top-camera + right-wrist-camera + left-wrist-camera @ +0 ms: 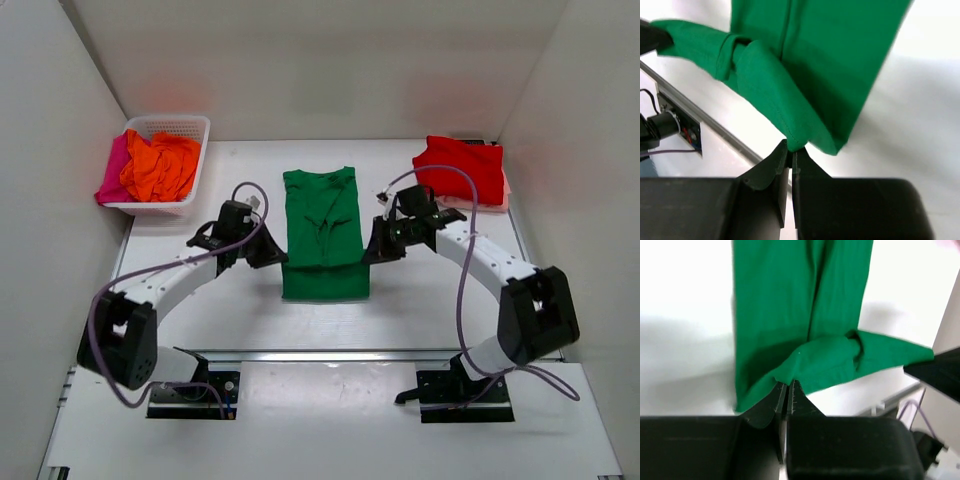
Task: Fold and stack the t-shirts
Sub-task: Fold the folded rectangular tshirt in 1/3 of the way
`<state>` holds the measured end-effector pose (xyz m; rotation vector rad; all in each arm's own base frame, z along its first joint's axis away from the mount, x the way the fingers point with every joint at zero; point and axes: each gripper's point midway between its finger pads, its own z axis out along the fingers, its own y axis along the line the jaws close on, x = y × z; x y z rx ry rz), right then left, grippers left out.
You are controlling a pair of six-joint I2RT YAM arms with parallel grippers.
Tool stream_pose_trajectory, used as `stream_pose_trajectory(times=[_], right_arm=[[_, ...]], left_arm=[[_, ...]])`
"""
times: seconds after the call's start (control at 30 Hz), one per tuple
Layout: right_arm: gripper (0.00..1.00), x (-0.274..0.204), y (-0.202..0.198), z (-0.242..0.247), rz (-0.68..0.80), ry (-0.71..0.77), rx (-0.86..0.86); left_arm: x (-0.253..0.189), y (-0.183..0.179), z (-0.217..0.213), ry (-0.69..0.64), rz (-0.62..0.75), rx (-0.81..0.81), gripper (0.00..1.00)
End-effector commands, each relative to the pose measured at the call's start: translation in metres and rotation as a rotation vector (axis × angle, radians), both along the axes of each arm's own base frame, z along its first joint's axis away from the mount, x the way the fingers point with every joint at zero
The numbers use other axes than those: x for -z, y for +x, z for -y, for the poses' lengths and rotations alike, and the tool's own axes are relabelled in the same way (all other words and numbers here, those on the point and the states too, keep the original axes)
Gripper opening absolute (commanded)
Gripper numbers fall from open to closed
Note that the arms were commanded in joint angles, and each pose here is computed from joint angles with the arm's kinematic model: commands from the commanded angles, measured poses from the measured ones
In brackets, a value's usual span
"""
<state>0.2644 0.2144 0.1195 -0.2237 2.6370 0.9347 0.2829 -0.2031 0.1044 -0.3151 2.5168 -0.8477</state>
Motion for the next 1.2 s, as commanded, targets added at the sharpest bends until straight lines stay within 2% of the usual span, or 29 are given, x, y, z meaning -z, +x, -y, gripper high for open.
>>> stream_pose_trajectory(times=[0.0, 0.17, 0.37, 0.7, 0.8, 0.93, 1.07, 1.17], right_arm=[[0.01, -0.01, 0.031, -0.011, 0.082, 0.027, -0.073], [0.0, -0.003, 0.062, -0.014, 0.1, 0.032, -0.07], [0.01, 0.018, 0.08, -0.008, 0.071, 0.016, -0.053], [0.0, 0.029, 0.111, -0.003, 0.077, 0.039, -0.035], [0.05, 0.026, 0.129, -0.003, 0.099, 0.078, -0.004], [0.26, 0.015, 0.161, -0.004, 0.203, 0.161, 0.022], [0.4, 0.0, 0.191, 0.007, 0.323, 0.187, 0.099], [0.46, -0.007, 0.204, 0.029, 0.355, 0.144, 0.187]], left_arm=[[-0.015, 0.04, -0.007, -0.007, 0.092, -0.006, 0.12], [0.003, 0.062, -0.008, -0.017, 0.071, -0.008, 0.14], [0.019, 0.083, -0.002, -0.019, 0.07, -0.001, 0.15], [0.019, 0.115, -0.003, -0.066, 0.111, -0.038, 0.23], [0.025, 0.132, -0.005, -0.08, 0.107, -0.061, 0.31], [0.016, 0.16, 0.001, -0.191, 0.125, -0.126, 0.48], [0.009, 0.179, -0.017, -0.307, 0.187, -0.253, 0.47], [0.003, 0.17, -0.029, -0.291, 0.213, -0.312, 0.47]])
